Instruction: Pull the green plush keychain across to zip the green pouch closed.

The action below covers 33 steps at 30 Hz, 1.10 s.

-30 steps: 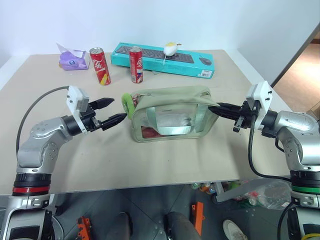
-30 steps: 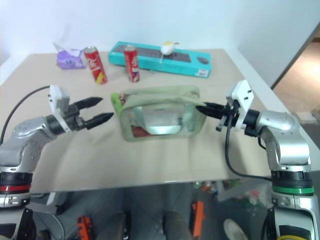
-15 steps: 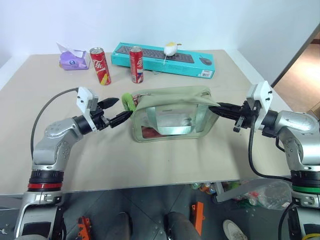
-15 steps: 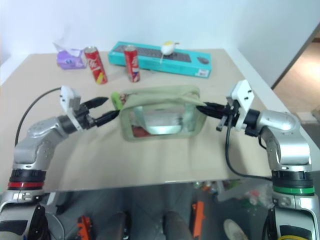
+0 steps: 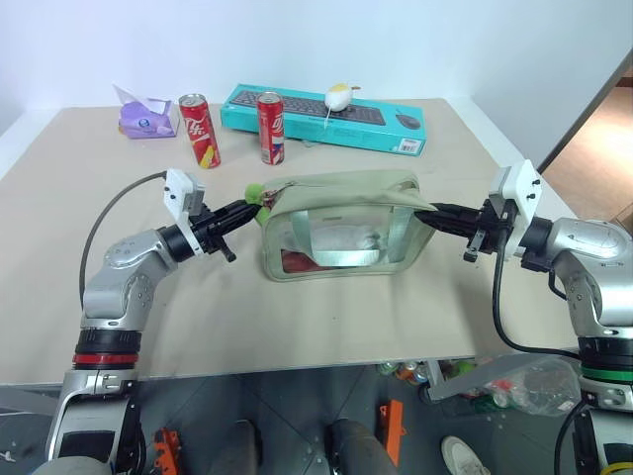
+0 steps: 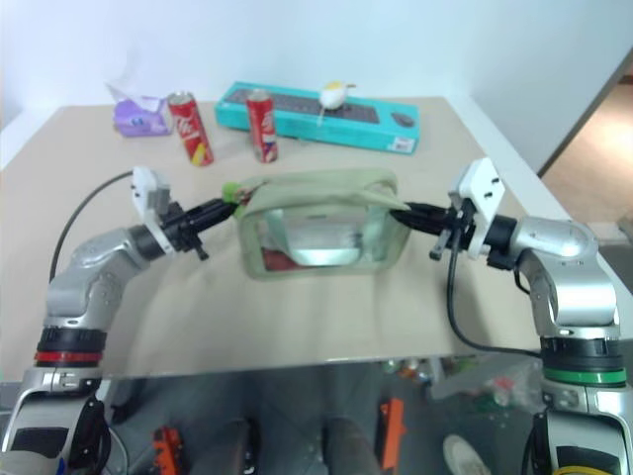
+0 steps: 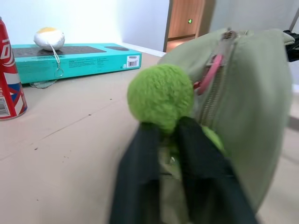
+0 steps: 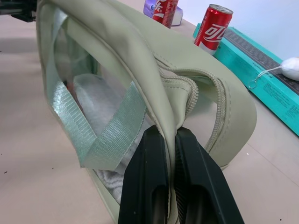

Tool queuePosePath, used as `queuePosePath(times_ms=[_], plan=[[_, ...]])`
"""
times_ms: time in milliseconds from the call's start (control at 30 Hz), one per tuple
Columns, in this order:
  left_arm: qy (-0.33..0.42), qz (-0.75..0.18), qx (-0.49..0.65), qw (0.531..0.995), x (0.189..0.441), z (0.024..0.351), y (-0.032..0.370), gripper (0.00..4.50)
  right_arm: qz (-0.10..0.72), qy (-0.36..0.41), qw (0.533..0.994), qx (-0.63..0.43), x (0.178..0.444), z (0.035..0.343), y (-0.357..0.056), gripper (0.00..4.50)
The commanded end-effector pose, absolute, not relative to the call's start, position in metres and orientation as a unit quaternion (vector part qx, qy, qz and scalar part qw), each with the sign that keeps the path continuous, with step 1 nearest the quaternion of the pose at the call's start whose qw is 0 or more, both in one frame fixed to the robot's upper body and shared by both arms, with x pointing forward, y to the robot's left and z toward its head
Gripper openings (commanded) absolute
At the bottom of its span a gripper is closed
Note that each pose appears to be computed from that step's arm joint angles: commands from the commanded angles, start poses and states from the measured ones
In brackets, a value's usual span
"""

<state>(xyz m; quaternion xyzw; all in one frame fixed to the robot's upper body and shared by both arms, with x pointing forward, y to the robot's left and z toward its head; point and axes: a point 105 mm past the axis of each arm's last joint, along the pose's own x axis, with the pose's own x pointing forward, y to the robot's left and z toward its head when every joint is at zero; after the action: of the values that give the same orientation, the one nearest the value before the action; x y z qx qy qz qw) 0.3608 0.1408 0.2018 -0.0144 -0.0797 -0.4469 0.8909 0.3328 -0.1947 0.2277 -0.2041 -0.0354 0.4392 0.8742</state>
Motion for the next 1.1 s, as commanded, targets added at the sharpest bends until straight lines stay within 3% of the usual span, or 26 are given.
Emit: queuePosePath(times_ms=[33, 233, 400, 767, 1100], plan=[[-0.143, -0.442, 0.023, 0.885, 0.354, 0.245, 0.148, 0.03, 0.439, -0.057, 0.868, -0.226, 0.328, 0.242, -0.195, 0.00], [-0.188, -0.468, 0.077, 0.860, 0.350, 0.285, 0.135, 0.03, 0.441, -0.053, 0.866, -0.228, 0.330, 0.242, -0.196, 0.00], [-0.198, -0.497, 0.111, 0.838, 0.347, 0.294, 0.121, 0.03, 0.442, -0.052, 0.866, -0.228, 0.330, 0.241, -0.196, 0.00], [-0.192, -0.581, 0.176, 0.771, 0.356, 0.298, 0.069, 0.03, 0.443, -0.055, 0.865, -0.230, 0.332, 0.240, -0.195, 0.00], [-0.128, -0.651, 0.167, 0.729, 0.353, 0.297, 0.057, 0.03, 0.439, -0.056, 0.865, -0.234, 0.331, 0.240, -0.197, 0.00]])
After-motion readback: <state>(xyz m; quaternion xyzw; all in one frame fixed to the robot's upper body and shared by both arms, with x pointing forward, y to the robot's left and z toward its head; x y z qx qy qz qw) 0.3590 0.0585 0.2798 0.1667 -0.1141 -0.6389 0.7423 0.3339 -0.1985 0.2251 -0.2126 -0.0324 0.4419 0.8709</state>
